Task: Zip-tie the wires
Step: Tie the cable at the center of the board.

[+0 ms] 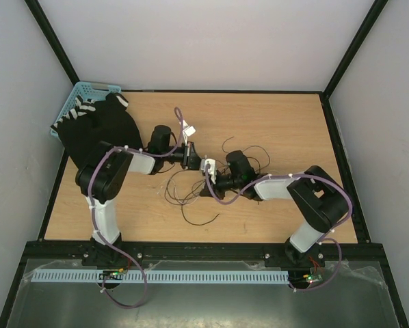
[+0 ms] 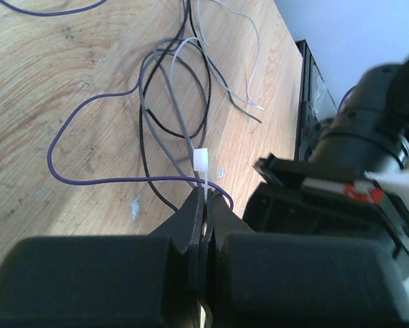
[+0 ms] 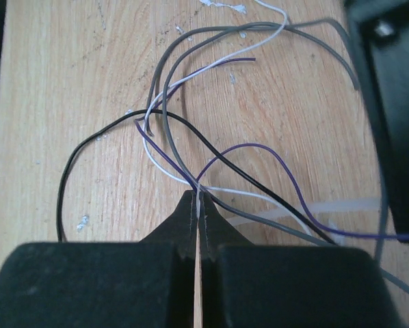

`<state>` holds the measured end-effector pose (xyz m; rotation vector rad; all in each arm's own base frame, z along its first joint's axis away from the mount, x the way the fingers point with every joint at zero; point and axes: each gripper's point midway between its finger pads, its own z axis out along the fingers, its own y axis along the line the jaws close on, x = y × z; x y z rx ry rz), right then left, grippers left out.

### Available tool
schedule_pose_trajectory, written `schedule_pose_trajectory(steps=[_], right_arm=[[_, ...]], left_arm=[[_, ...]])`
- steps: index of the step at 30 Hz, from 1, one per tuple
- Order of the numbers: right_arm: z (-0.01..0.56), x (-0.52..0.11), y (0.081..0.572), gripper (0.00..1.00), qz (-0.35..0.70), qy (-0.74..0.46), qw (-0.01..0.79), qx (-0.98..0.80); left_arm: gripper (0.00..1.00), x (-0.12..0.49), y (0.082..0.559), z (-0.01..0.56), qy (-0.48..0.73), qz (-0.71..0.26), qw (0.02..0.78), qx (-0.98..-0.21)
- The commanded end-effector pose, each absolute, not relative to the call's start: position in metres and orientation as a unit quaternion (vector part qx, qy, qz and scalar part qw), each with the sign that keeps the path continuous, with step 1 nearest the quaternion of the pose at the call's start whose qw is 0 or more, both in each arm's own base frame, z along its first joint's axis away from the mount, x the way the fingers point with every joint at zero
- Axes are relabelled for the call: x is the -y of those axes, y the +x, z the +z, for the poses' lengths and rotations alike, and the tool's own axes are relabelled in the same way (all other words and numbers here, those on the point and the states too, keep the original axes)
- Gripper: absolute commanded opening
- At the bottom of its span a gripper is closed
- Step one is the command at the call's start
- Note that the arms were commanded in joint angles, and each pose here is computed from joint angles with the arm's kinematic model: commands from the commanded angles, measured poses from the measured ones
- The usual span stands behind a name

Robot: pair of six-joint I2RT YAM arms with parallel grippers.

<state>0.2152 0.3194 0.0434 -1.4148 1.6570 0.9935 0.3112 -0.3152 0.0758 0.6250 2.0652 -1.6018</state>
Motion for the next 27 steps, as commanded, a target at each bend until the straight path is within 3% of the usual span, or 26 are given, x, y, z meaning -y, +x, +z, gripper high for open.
schedule_pose_trajectory(steps=[1,27], right_arm=[[0.046,-0.311,0.204,0.00,0.444,-0.512,0.310,-0.667],[0.052,-0.299,0.202,0.00,0.489,-0.491,0.250,-0.677]], left_arm=[[0.00,0.312,0.303,0.095,0.280,-0.564,0.284,-0.723],[0.00,0.314,0.280,0.095,0.443,-0.336,0.525,-0.644]])
